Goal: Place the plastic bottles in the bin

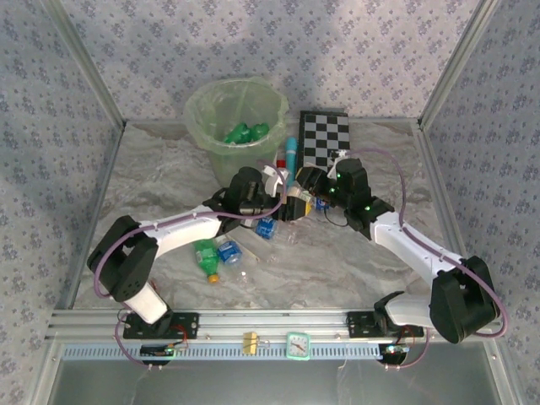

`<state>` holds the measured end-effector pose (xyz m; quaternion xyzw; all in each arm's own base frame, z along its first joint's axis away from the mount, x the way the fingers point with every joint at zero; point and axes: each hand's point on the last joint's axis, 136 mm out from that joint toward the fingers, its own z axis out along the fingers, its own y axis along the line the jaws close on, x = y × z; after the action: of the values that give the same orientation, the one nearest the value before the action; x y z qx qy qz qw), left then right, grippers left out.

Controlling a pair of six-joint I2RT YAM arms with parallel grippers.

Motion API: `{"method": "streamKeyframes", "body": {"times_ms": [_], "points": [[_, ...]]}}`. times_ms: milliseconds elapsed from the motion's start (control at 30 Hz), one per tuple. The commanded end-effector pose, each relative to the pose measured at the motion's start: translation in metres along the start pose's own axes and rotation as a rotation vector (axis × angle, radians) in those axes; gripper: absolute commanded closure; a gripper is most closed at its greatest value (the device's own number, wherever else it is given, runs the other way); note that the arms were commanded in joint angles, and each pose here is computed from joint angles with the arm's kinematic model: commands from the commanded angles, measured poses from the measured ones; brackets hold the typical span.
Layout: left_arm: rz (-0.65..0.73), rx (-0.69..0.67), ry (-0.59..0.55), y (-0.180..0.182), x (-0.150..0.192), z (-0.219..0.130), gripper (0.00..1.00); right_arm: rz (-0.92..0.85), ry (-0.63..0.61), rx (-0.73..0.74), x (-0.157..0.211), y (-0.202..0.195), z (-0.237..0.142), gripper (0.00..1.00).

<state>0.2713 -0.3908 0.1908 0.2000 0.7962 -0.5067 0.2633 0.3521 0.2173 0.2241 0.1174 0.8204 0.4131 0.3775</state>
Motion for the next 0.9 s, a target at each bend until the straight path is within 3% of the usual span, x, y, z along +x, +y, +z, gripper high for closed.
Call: {"method": "streamKeyframes", "body": {"times_ms": [0, 100, 300, 633, 867], "points": [[0.029, 0.041, -0.002, -0.013, -0.007, 0.002, 0.37, -0.014, -0.028, -0.037, -0.007, 0.009, -0.005, 0.57], [0.025, 0.022, -0.005, -0.01, -0.007, 0.002, 0.44, -0.008, -0.026, -0.037, -0.007, 0.01, -0.006, 0.5], [0.036, -0.018, -0.026, -0.007, -0.011, -0.003, 0.47, 0.001, -0.03, -0.008, -0.015, 0.005, -0.013, 0.15], [0.147, -0.125, -0.075, -0.013, -0.034, -0.036, 0.48, -0.009, -0.141, 0.126, -0.05, -0.032, -0.059, 0.05], [0.373, -0.2, -0.205, -0.05, -0.097, -0.082, 0.48, 0.079, -0.133, 0.205, -0.043, -0.073, -0.059, 0.02]]}}
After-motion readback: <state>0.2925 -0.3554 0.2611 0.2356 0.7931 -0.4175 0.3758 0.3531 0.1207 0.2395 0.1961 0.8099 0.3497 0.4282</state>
